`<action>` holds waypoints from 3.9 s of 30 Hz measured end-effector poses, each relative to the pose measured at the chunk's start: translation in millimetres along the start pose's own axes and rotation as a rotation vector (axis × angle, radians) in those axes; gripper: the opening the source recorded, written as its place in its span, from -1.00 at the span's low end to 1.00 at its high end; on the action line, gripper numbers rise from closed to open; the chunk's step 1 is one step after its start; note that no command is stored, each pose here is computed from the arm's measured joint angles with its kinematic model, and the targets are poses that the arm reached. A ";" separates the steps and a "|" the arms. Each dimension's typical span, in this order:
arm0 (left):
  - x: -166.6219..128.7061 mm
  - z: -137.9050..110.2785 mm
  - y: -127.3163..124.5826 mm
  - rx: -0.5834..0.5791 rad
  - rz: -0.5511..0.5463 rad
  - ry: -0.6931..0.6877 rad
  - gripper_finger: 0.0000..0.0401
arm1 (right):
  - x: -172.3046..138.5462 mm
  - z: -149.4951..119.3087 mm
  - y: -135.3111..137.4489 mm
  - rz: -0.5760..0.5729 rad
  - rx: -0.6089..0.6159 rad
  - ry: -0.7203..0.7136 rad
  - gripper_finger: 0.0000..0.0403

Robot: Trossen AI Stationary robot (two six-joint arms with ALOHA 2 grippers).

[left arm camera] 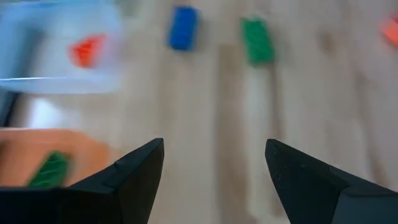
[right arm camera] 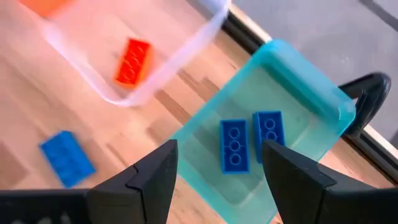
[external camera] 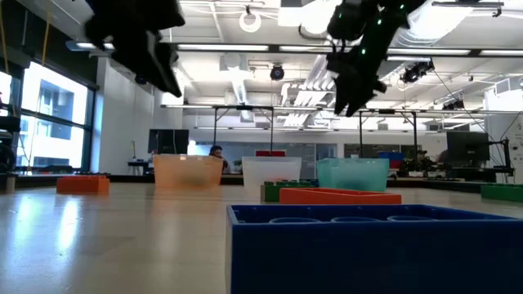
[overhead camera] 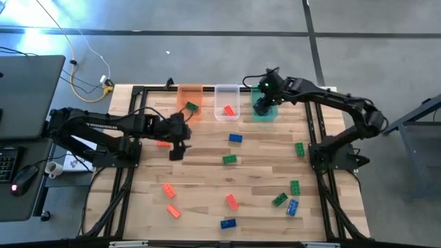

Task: Sort & place blocks by color
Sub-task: Put the orange game piece into the transparent bin

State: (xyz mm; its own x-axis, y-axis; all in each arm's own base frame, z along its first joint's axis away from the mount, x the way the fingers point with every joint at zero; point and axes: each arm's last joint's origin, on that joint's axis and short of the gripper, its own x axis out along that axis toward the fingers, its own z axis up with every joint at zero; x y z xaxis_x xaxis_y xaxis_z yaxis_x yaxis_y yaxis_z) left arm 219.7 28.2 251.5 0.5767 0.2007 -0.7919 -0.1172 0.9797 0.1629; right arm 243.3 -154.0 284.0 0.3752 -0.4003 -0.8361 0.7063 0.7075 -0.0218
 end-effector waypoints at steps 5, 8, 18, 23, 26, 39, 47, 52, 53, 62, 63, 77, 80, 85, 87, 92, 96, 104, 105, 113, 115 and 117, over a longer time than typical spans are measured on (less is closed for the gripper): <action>-4.3 -9.9 -24.5 0.135 -0.128 0.094 0.34 | -21.7 -0.7 4.0 0.027 0.015 -0.077 0.08; -7.6 -14.2 -37.1 0.190 -0.179 0.127 0.34 | -28.5 -1.3 6.2 0.039 0.015 -0.101 0.08; -20.9 -28.3 -75.3 0.356 -0.372 0.202 0.34 | -31.0 -2.2 13.3 0.059 0.025 -0.112 0.08; -26.2 -32.7 -94.1 0.439 -0.397 0.196 0.34 | -31.2 -1.6 14.1 0.063 0.036 -0.118 0.08; -23.6 -35.5 -105.1 0.493 -0.378 0.211 0.34 | -31.2 -1.6 14.1 0.063 0.043 -0.118 0.08; 18.0 -52.7 -150.0 0.639 -0.375 0.410 0.34 | -31.2 -1.7 14.1 0.064 0.043 -0.118 0.08; 33.9 -54.9 -158.8 0.608 -0.362 0.438 0.34 | -31.2 -1.8 14.4 0.074 0.042 -0.114 0.08; 42.8 -59.0 -162.6 0.613 -0.371 0.482 0.34 | -31.3 -2.2 15.3 0.100 0.047 -0.106 0.08; 44.6 -60.0 -163.2 0.615 -0.369 0.491 0.34 | -31.3 -2.3 15.9 0.110 0.045 -0.104 0.08; 61.0 -67.5 -168.3 0.626 -0.335 0.554 0.34 | -33.4 -4.8 26.5 0.140 0.013 -0.103 0.08; 62.1 -68.0 -168.6 0.628 -0.333 0.559 0.33 | -33.7 -5.1 27.6 0.140 0.010 -0.104 0.08; 61.5 -67.8 -168.3 0.599 -0.333 0.567 -0.45 | -36.6 -9.0 40.3 0.166 -0.031 -0.103 0.08; 63.0 -66.6 -165.7 0.575 -0.331 0.574 -0.45 | -37.3 -9.9 43.1 0.174 -0.039 -0.103 0.08; 63.4 -59.6 -154.7 0.533 -0.270 0.571 -0.45 | -39.2 -12.5 50.8 0.201 -0.047 -0.099 0.08; 58.8 -51.3 -149.5 0.520 -0.241 0.546 -0.45 | -40.6 -13.6 55.7 0.231 -0.062 -0.099 0.08; 50.7 -31.1 -132.8 0.492 -0.203 0.476 -0.45 | -46.1 -15.4 72.5 0.341 -0.125 -0.126 0.08; 46.9 -15.4 -114.1 0.456 -0.054 0.399 -0.45 | -52.2 -17.8 88.1 0.432 -0.167 -0.154 0.08; 48.2 10.8 -83.4 0.334 0.184 0.262 -0.45 | -67.4 -20.5 117.9 0.595 -0.112 -0.226 0.08; 49.1 13.9 -81.1 0.320 0.190 0.243 -0.45 | -69.3 -20.2 120.9 0.613 -0.095 -0.237 0.08; 55.5 35.3 -71.9 0.293 0.242 0.065 -0.45 | -81.1 -21.3 137.6 0.676 -0.057 -0.317 0.08; 56.4 41.1 -70.8 0.298 0.232 0.014 -0.45 | -82.8 -23.3 140.5 0.676 -0.134 -0.342 0.08; 57.0 46.8 -69.1 0.292 0.232 -0.035 -0.45 | -84.0 -25.4 142.9 0.678 -0.162 -0.345 0.08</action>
State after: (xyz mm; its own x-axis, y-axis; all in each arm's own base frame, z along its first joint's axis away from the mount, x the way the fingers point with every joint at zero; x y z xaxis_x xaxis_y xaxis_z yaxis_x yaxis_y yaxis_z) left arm 298.5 -28.1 222.6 0.5900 0.4124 -0.6942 -0.0159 0.8655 0.5007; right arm 297.5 -4.5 337.2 0.8783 0.0107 -0.4780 0.1692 0.9281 0.3317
